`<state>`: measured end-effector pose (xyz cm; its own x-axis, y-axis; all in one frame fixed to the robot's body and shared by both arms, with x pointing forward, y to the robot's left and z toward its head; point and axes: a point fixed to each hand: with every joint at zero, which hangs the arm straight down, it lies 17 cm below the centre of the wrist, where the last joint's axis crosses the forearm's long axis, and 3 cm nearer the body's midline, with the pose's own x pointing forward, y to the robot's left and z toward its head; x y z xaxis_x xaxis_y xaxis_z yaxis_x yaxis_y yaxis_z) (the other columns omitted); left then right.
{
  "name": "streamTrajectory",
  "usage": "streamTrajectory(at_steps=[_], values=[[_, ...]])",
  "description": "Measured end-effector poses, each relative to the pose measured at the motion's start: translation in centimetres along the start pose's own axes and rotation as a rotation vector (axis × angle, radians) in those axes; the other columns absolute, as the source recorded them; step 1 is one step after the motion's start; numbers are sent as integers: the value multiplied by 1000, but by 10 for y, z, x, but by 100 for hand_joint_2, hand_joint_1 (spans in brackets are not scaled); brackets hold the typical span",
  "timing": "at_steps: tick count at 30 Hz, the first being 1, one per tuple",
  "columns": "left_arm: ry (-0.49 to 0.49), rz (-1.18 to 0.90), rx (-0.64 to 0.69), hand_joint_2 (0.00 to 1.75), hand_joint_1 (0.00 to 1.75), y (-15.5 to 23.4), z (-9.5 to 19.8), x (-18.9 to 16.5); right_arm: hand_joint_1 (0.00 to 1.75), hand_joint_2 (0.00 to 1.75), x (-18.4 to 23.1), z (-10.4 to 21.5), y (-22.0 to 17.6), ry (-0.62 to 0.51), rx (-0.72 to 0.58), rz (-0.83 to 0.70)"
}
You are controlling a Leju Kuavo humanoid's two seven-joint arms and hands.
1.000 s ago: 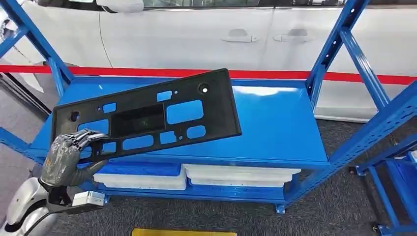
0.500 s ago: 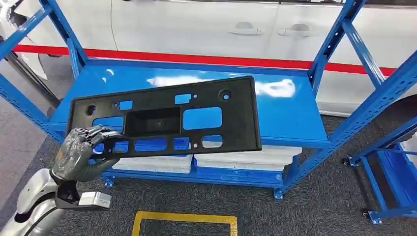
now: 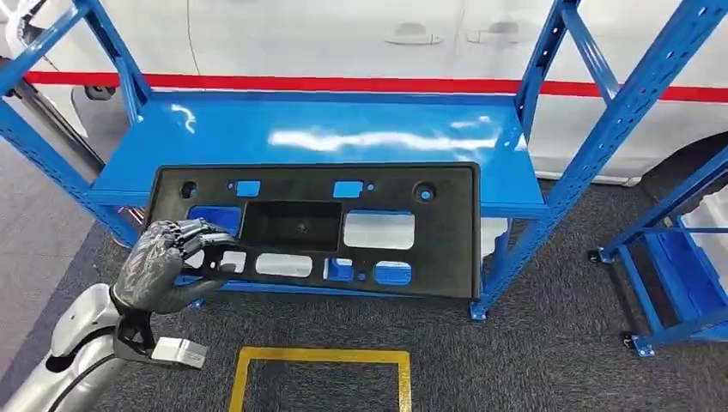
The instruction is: Take the parts from the cabinet and place them on the table.
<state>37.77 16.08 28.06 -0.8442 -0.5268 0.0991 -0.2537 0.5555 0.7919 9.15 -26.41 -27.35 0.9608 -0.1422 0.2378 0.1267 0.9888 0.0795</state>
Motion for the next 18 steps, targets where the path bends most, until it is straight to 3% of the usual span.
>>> streamTrajectory(at_steps=[7,18], values=[[-3,0,6,175,175,-6,4,0,0,0,5,0,-26,9,-39,18],[35,-15,-49,175,175,-15,16,-8,0,0,-2,1,-12,21,-2,11]])
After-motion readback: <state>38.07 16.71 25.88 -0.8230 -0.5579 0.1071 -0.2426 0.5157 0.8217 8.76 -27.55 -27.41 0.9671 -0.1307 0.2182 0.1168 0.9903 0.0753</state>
